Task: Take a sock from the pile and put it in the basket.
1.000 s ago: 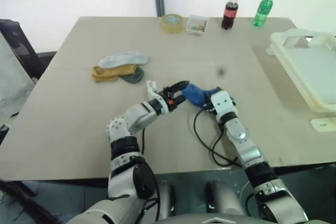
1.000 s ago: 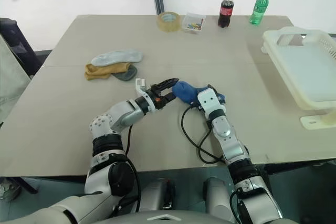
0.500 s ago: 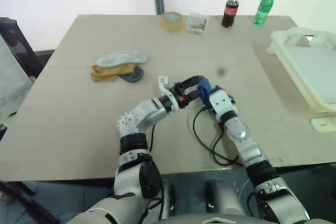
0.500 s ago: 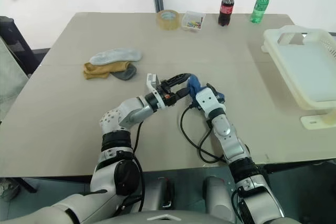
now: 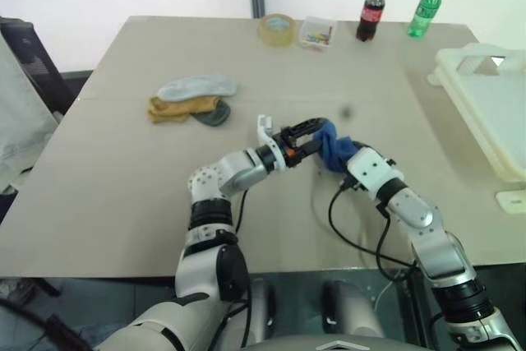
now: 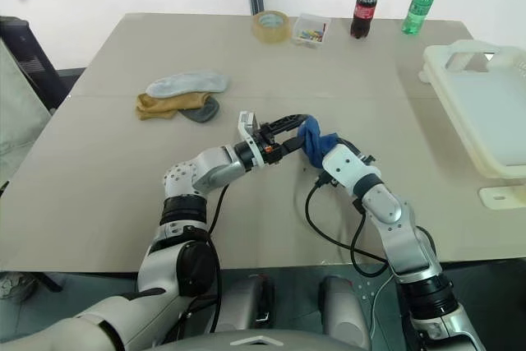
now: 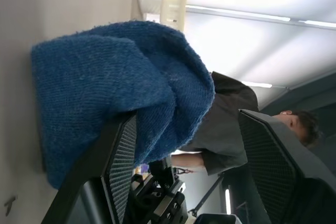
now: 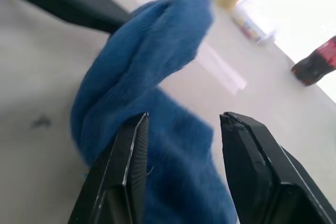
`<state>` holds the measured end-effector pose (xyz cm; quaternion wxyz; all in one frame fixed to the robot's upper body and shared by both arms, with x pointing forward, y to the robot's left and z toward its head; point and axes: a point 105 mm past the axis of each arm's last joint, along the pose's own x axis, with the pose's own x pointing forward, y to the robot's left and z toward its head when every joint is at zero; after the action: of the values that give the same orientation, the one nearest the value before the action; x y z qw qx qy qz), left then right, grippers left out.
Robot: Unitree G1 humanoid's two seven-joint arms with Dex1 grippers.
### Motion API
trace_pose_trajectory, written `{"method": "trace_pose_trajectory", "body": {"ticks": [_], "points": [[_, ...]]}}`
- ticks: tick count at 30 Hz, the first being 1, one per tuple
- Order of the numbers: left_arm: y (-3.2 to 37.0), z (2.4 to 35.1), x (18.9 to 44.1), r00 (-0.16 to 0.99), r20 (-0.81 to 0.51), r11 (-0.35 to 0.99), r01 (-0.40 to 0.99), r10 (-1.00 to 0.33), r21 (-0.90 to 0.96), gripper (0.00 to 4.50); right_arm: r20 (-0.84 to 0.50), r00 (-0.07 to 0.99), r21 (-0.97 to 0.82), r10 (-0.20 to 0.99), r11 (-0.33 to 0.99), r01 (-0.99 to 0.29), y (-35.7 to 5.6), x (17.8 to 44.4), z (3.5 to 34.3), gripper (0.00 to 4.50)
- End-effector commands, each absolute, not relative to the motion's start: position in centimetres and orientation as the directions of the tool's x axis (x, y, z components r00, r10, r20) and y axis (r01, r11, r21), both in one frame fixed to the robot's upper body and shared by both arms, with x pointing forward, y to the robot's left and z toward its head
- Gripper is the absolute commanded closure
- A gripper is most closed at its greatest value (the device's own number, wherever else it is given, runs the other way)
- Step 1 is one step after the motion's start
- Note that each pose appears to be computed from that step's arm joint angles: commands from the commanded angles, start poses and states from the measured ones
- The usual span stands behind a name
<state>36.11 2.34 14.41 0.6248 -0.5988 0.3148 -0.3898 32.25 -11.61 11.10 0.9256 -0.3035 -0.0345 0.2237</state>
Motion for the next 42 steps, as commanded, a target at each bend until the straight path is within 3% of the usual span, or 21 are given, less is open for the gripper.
{"method": "trace_pose_trajectory", "body": {"ticks": [1, 4, 5, 7, 12, 15, 22, 28, 33, 42], "points": [[0.8, 15.2, 35.8, 0.437, 0.092, -0.032, 0.144, -0.895, -0.989, 1.29, -0.017, 0.934, -0.481, 0.358, 0.816, -0.321, -13.9, 31.7, 13.2, 2.30], [0.2, 14.8, 35.7, 0.411, 0.074, -0.019, 0.137, -0.909, -0.990, 1.23, 0.012, 0.966, -0.228, 0.258, 0.941, -0.248, -15.6, 31.1, 13.8, 1.53], [-0.1, 14.5, 35.6, 0.401, 0.061, -0.008, 0.134, -0.914, -0.991, 1.23, 0.020, 0.980, -0.096, 0.200, 0.976, -0.197, -16.4, 31.1, 14.0, 0.85], [-0.6, 14.0, 35.4, 0.376, 0.035, 0.015, 0.130, -0.926, -0.991, 1.23, 0.031, 0.992, 0.097, 0.126, 0.987, -0.128, -17.6, 31.0, 14.5, 0.04], [-1.9, 13.1, 35.0, 0.332, -0.005, 0.046, 0.117, -0.943, -0.992, 1.23, 0.046, 0.982, 0.317, 0.183, 0.930, -0.188, -17.4, 31.2, 16.0, 0.04], [-2.3, 13.0, 35.1, 0.329, -0.004, 0.044, 0.114, -0.944, -0.992, 1.23, -0.034, 0.938, 0.269, 0.346, 0.907, -0.325, -15.6, 30.9, 15.2, 0.04], [-2.3, 12.8, 35.4, 0.333, -0.001, 0.043, 0.117, -0.943, -0.992, 1.23, -0.086, 0.885, 0.273, 0.458, 0.865, -0.421, -13.5, 31.3, 14.4, 0.04], [-2.1, 12.8, 35.3, 0.333, 0.006, 0.037, 0.125, -0.943, -0.991, 1.23, -0.112, 0.895, 0.277, 0.433, 0.878, -0.390, -13.3, 32.8, 13.8, 0.04], [-2.1, 12.7, 35.1, 0.325, 0.006, 0.038, 0.131, -0.946, -0.991, 1.23, -0.217, 0.929, 0.321, 0.298, 0.921, -0.221, -15.0, 34.3, 11.7, 0.04], [-2.1, 12.6, 34.9, 0.324, 0.006, 0.042, 0.141, -0.946, -0.989, 1.23, -0.369, 0.879, 0.347, 0.300, 0.922, -0.170, -15.4, 33.0, 9.2, 0.04]]}}
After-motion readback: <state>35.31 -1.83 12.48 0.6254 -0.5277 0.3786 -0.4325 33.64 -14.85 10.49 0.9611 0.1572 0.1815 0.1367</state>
